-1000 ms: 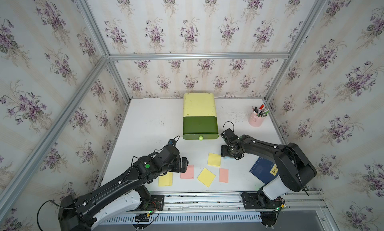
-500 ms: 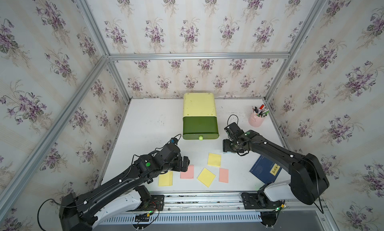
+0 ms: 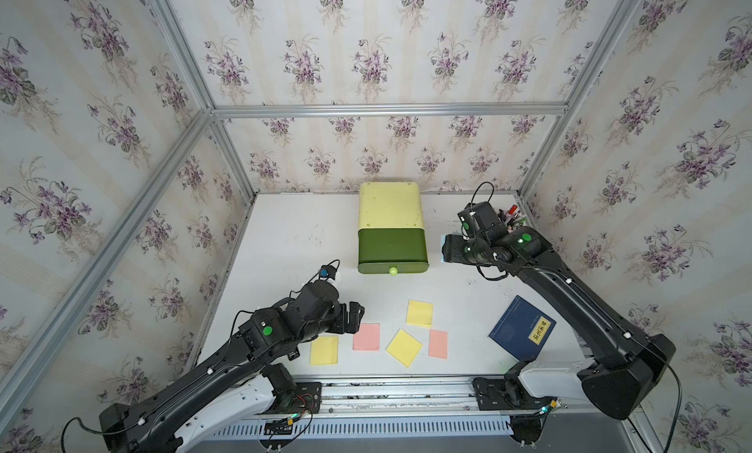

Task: Please put the sticky notes in the drawer by color
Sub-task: Pick up the sticky notes from the center of the board, then place the sticky notes in the drawer.

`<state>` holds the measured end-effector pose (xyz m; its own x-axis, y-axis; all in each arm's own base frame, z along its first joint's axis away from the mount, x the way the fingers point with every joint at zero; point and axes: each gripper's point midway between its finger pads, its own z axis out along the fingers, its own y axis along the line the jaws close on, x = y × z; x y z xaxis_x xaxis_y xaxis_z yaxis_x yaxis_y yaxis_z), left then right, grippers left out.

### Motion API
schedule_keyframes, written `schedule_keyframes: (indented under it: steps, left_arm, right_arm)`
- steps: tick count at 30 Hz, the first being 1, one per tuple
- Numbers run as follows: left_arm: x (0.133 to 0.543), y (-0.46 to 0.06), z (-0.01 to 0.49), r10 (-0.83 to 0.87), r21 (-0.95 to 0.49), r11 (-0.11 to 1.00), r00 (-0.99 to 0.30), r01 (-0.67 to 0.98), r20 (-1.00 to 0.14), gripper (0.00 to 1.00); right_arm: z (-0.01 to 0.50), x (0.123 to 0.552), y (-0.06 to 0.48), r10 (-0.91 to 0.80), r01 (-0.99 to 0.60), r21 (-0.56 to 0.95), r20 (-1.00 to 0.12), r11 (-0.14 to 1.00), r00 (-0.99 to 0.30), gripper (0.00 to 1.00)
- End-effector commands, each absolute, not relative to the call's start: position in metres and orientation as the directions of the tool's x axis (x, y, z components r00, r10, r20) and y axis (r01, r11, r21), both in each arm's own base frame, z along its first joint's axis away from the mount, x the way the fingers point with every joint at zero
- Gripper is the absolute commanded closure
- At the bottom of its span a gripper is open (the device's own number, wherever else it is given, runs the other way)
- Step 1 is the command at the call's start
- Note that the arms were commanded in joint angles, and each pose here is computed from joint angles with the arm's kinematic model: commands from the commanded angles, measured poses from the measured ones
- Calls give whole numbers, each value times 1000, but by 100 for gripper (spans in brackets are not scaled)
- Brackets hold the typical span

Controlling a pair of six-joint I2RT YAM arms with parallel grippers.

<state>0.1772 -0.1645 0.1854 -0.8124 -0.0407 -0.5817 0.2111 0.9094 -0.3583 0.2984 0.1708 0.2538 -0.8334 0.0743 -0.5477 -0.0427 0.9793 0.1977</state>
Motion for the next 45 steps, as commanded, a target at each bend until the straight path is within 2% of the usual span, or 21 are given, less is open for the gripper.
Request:
schedule_keyframes:
  steps: [1, 6, 11, 19, 31, 38, 45]
  left_arm:
    - [180, -148, 189, -41, -294, 940, -802, 171, -596, 0]
    - [178, -131, 188, -60, -243, 964, -807, 106, -588, 0]
    - [176, -115, 184, -68, -192, 980, -802, 59, -593, 0]
    - [176, -120, 174, -62, -198, 978, -818, 64, -572, 0]
    - [173, -119, 165, -63, -197, 979, -827, 59, -559, 0]
    - [172, -103, 158, -83, -124, 992, -837, -19, -540, 0]
    - [178, -108, 130, -135, -141, 988, -840, -71, -525, 0]
  right_arm:
    - [261, 297, 199, 50, -86, 236, -518, 968, -854, 27]
    - [266, 305, 250, 3, -149, 256, -513, 955, -859, 27]
    - [247, 311, 273, -30, -158, 237, -467, 959, -884, 27]
    - [218, 317, 271, -46, -124, 158, -426, 980, -904, 24]
    - [200, 327, 273, -69, -119, 100, -402, 988, -913, 17]
    - [204, 330, 275, -71, -126, 107, -417, 986, -906, 14]
    - [206, 328, 280, -93, -159, 126, -417, 979, -904, 12]
